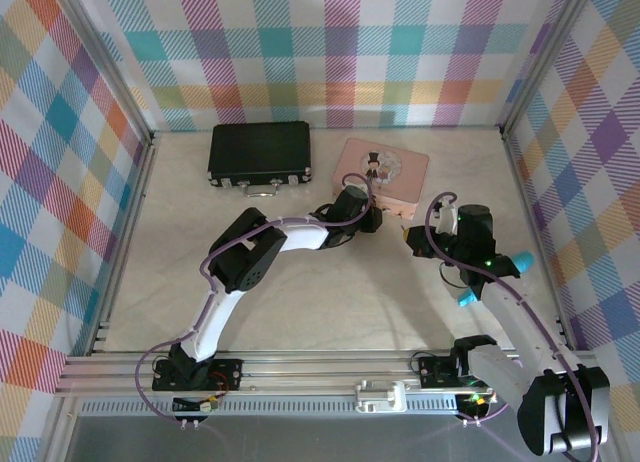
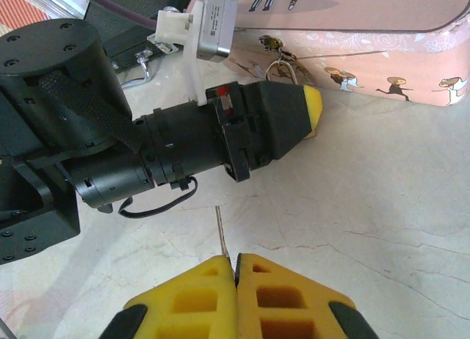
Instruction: Unlock a padlock with a key
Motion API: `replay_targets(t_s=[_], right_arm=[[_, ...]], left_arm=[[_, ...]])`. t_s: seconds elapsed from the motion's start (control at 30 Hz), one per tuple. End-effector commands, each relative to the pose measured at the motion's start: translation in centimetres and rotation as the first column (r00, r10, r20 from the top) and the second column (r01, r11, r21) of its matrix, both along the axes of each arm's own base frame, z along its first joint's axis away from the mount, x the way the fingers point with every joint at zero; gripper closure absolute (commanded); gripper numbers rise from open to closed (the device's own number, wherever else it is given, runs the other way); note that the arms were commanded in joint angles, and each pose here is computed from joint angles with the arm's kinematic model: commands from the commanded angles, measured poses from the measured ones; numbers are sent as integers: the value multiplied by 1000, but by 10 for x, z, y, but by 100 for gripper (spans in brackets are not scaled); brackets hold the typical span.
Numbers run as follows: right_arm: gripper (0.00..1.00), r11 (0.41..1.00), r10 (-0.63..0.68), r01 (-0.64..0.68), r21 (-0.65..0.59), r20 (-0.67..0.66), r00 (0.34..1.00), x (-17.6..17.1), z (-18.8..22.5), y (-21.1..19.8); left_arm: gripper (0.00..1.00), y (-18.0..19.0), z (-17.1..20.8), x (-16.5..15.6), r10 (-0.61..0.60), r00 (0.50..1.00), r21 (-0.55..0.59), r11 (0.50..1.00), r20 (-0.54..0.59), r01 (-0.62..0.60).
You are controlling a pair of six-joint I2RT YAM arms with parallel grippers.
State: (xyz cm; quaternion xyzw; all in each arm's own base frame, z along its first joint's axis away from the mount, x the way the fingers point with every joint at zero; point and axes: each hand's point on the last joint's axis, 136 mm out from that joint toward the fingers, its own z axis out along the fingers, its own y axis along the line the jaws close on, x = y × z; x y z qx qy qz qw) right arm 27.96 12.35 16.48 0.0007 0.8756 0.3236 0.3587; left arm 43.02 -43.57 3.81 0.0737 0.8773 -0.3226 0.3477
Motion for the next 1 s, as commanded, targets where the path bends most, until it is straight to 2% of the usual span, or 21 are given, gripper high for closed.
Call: replay_targets(t_s=[0.0, 0.07, 0.2, 0.4, 0.67, 0.77, 0.97], right_arm=[[100, 1000, 3, -2, 26, -39, 999, -2, -12, 1], [100, 999, 6, -3, 45, -63, 998, -2, -18, 2], [100, 996, 12, -3, 94, -101, 995, 1, -29, 4], [100, 985, -5, 26, 168, -125, 992, 9, -35, -1], [100, 958, 46, -12, 286, -114, 992, 7, -25, 6], [100, 941, 75, -31, 338, -119, 990, 4, -25, 12], [100, 936, 75, -20, 351, -145, 987, 3, -38, 12]], left_arm=[[79, 3, -51, -17, -12, 993, -4, 1000, -116, 11], [90, 3, -45, -18, -4, 993, -37, 999, -120, 0], [100, 5, -27, -20, 15, 990, -120, 992, -138, -32], [100, 4, 13, -23, 32, 980, -298, 950, -195, -90], [100, -10, 61, -24, -7, 950, -534, 829, -313, -170], [100, -7, 73, -25, -2, 943, -586, 784, -332, -205], [100, -2, 102, -30, -4, 945, -649, 728, -326, -220]])
